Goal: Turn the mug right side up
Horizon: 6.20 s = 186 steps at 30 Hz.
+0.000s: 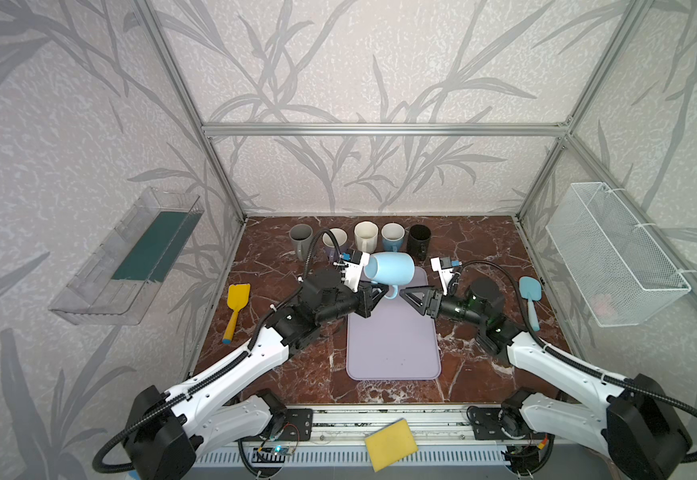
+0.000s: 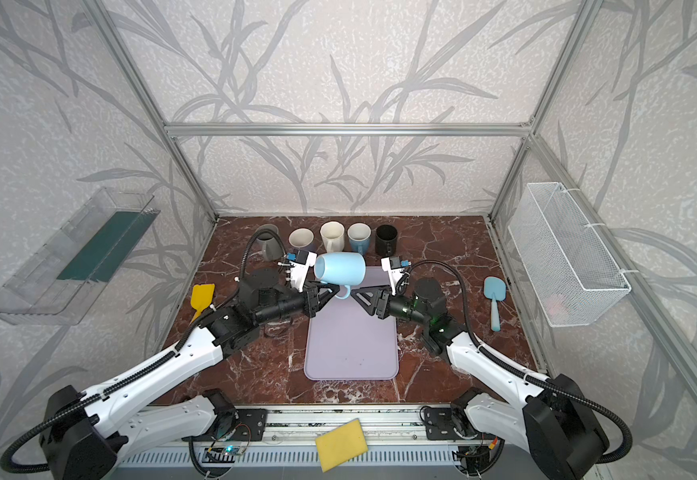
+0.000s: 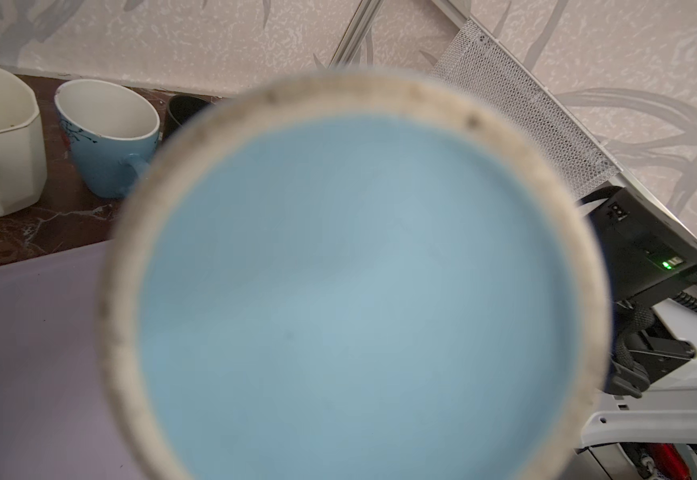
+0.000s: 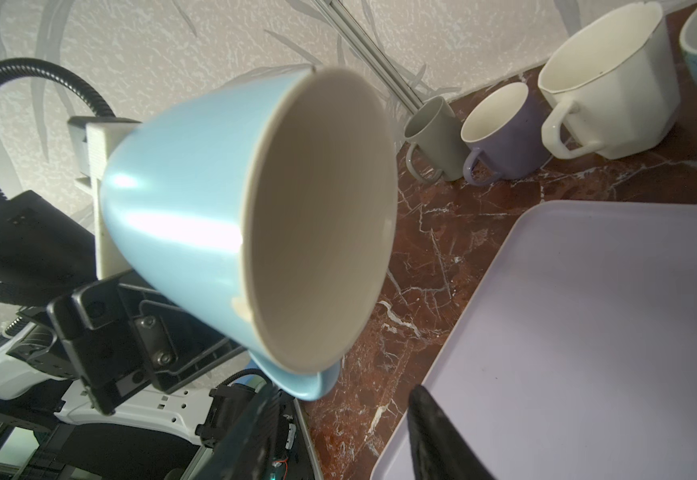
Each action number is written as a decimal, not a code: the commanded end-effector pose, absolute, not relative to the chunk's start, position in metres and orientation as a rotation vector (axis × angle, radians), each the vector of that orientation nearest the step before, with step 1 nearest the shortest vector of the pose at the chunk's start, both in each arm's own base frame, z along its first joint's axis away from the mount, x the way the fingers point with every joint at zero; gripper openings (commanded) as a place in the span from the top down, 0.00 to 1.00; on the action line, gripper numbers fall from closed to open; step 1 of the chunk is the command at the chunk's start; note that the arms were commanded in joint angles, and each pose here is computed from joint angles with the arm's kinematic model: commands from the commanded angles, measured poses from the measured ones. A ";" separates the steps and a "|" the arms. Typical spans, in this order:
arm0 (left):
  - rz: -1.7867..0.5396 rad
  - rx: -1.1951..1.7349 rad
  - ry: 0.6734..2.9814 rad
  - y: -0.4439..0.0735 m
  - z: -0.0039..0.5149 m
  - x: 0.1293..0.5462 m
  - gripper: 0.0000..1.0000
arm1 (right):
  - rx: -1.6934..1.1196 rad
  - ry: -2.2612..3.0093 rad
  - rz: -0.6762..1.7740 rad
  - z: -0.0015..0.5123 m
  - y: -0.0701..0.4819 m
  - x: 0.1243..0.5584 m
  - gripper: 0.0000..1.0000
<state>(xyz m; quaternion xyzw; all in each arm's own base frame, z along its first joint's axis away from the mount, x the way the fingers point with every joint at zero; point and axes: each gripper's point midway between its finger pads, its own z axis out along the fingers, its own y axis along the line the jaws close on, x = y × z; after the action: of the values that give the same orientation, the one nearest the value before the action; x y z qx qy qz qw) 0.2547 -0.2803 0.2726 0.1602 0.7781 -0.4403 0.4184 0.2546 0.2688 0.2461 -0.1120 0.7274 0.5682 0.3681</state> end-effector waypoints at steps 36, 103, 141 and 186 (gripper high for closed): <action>-1.516 0.499 1.589 -0.304 0.356 0.229 1.00 | -0.445 1.503 1.735 0.345 0.272 0.228 0.66; -1.465 0.449 1.688 -0.296 0.332 0.234 0.45 | -0.360 1.514 1.748 0.354 0.262 0.226 1.00; -1.204 0.399 1.875 -0.261 0.287 0.232 0.36 | -0.270 1.763 1.646 0.286 0.264 0.239 1.00; -1.133 0.377 1.890 -0.250 0.286 0.234 0.36 | -0.285 2.228 1.157 0.184 0.240 0.250 1.00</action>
<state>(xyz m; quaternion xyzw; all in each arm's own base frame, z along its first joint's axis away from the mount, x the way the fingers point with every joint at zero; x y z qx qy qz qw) 0.2349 -0.2543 0.2826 0.1491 0.7624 -0.4608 0.4291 0.2372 0.2339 0.1536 -0.0722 0.8595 0.4364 0.2563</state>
